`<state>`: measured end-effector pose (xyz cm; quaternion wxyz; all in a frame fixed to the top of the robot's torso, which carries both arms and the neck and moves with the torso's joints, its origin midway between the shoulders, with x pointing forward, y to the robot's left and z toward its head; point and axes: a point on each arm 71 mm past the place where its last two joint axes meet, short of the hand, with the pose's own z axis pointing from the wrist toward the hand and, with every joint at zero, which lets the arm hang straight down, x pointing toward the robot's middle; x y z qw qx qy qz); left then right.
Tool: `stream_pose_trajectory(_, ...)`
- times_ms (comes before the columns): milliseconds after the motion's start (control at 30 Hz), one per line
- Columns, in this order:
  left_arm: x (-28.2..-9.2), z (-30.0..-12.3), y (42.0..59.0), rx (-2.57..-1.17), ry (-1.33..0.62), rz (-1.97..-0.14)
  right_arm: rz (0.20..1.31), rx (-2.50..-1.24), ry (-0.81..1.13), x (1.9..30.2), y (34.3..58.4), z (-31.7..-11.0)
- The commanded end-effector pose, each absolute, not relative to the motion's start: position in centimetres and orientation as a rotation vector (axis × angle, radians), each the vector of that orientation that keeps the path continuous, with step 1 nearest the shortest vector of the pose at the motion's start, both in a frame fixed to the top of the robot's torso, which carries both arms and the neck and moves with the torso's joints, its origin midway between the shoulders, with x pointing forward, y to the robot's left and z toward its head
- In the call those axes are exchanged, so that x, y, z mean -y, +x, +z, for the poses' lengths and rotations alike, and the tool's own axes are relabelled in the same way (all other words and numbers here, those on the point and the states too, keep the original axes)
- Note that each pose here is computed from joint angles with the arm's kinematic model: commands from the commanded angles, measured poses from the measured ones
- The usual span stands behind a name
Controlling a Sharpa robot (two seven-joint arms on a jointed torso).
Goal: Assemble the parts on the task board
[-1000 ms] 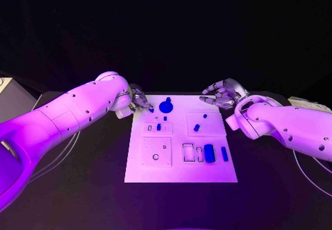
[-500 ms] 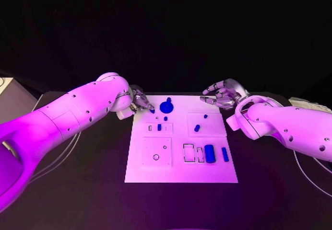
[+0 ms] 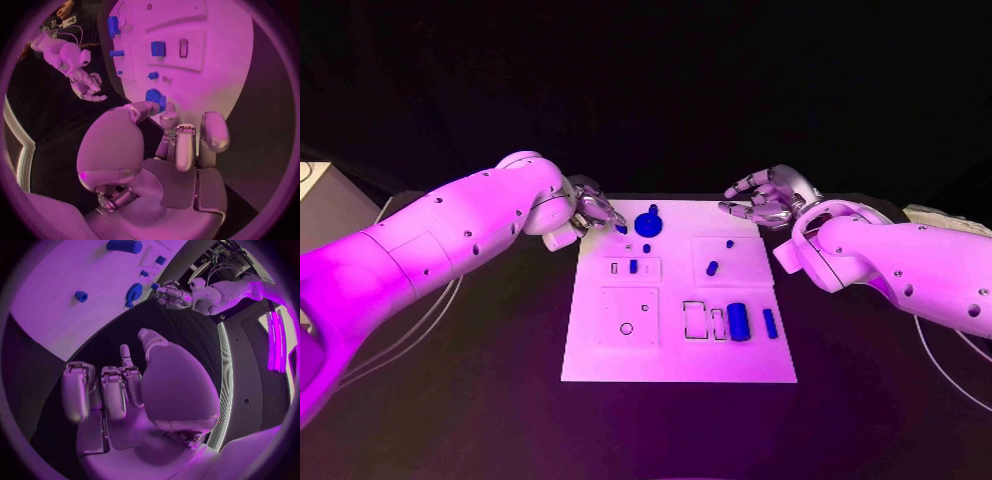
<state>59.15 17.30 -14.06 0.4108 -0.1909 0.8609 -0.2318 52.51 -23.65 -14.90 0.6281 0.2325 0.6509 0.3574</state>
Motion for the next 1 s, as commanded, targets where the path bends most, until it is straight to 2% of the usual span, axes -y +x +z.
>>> stream_pose_trajectory(33, -17.2, -13.6, 58.7, -2.137, -0.501, -0.636, 0.824, -1.490, 0.517, 23.6, 52.5, -14.8)
stream_pose_trajectory(467, -18.1, -13.1, 56.2, -2.103, -0.445, -0.640, 0.816, -1.490, 0.522, 24.0, 52.5, -14.9)
stream_pose_trajectory(1000, -17.6, -15.6, 54.0, -2.107, -0.367, -0.591, 0.812, -1.491, 0.525, 24.2, 52.5, -15.0)
